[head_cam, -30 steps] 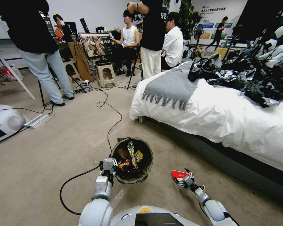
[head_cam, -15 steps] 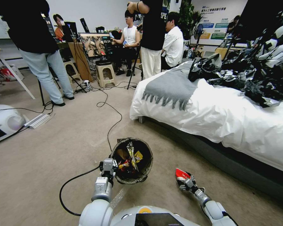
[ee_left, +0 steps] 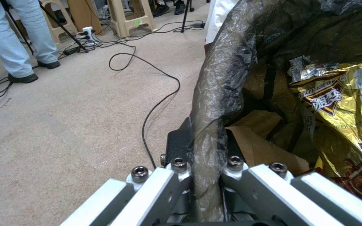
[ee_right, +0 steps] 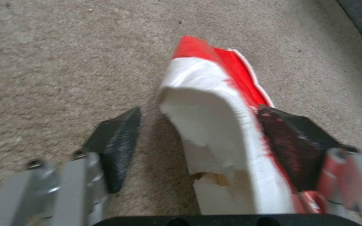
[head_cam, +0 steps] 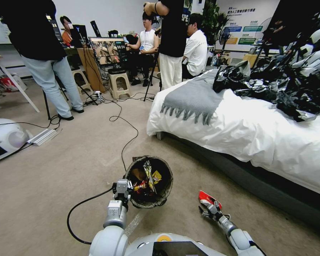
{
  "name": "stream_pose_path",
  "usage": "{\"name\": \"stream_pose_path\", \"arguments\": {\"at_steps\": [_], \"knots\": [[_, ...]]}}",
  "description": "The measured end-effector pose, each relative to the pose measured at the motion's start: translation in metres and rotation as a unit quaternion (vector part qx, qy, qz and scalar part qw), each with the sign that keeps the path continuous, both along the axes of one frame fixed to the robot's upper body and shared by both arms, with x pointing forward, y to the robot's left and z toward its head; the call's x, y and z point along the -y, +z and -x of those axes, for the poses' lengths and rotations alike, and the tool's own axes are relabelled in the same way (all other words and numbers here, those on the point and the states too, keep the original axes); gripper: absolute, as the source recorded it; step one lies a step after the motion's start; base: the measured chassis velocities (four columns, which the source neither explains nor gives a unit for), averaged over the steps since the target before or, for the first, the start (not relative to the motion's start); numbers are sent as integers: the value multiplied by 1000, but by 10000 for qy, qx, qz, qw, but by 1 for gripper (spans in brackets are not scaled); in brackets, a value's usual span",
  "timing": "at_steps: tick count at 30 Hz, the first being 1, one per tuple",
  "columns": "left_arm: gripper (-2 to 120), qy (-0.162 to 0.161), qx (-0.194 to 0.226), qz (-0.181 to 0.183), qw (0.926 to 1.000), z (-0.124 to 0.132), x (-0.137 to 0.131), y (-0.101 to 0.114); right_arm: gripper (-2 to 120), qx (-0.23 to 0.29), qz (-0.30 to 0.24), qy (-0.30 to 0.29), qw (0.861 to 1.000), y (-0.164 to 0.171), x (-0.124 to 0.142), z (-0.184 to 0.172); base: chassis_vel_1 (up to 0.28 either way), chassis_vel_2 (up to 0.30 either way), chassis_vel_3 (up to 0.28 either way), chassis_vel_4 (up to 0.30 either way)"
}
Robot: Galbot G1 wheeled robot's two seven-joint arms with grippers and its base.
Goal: Pick up the trash bin, then pick up the garbage from the floor and place it into the trash bin.
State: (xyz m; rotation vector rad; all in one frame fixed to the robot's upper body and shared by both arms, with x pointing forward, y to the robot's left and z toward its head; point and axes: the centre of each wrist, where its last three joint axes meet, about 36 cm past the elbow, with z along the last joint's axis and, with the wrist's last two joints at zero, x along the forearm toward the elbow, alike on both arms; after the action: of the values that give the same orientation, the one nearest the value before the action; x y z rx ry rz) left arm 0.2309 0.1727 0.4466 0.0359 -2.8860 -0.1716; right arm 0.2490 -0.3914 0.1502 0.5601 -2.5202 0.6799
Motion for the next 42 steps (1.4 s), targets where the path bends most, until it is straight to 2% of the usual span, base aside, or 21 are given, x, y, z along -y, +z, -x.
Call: {"name": "stream_pose_path", "arguments": {"at_steps": [1,2,3,4,7,8,10,11,14,15,18,28,37,38,40,41,42], "knots": [[0,1,-3,-1,10000,0,0,0,61,14,-5,-15,10000,0,0,-1,0,0,0,0],[0,1,-3,-1,10000,0,0,0,61,14,-5,-15,10000,0,0,-1,0,0,0,0],[0,1,-6,1,10000,0,0,0,54,34,-9,-32,10000,1,0,-2,0,0,0,0],[0,1,-6,1,10000,0,0,0,54,34,-9,-32,10000,1,0,-2,0,0,0,0],[0,2,-8,1,10000,0,0,-1,41,67,-10,-57,10000,1,1,-4,0,0,0,0],[0,2,-8,1,10000,0,0,-1,41,67,-10,-57,10000,1,1,-4,0,0,0,0],[0,4,-18,2,10000,0,0,-1,28,95,-19,-79,9999,1,1,-5,0,0,0,0],[0,4,-18,2,10000,0,0,-1,28,95,-19,-79,9999,1,1,-5,0,0,0,0],[0,4,-26,3,10000,0,0,-2,12,110,-24,-101,9999,0,1,-5,0,0,0,0],[0,4,-26,3,10000,0,0,-2,12,110,-24,-101,9999,0,1,-5,0,0,0,0],[0,4,-26,3,10000,0,0,-2,1,138,-28,-112,9998,0,1,-6,0,0,0,0],[0,1,-32,2,10000,0,0,-2,0,331,-98,-32,9994,7,-3,-13,0,0,0,0],[0,-4,-41,-3,10000,0,0,-3,0,1070,-476,6,9931,45,-28,-34,0,0,0,0],[0,-7,-43,-3,10000,0,1,-3,0,1287,-636,2,9896,57,-36,-39,0,0,0,0],[0,-13,-46,-3,10000,0,1,-3,0,2007,-1172,84,9726,93,-57,-53,0,0,0,0],[0,-13,-46,-3,10000,0,1,-3,0,2007,-1172,84,9726,93,-57,-53,0,0,0,0],[0,-14,-48,-5,10000,0,1,-3,0,2306,-1401,169,9628,109,-66,-59,0,0,0,0]]}}
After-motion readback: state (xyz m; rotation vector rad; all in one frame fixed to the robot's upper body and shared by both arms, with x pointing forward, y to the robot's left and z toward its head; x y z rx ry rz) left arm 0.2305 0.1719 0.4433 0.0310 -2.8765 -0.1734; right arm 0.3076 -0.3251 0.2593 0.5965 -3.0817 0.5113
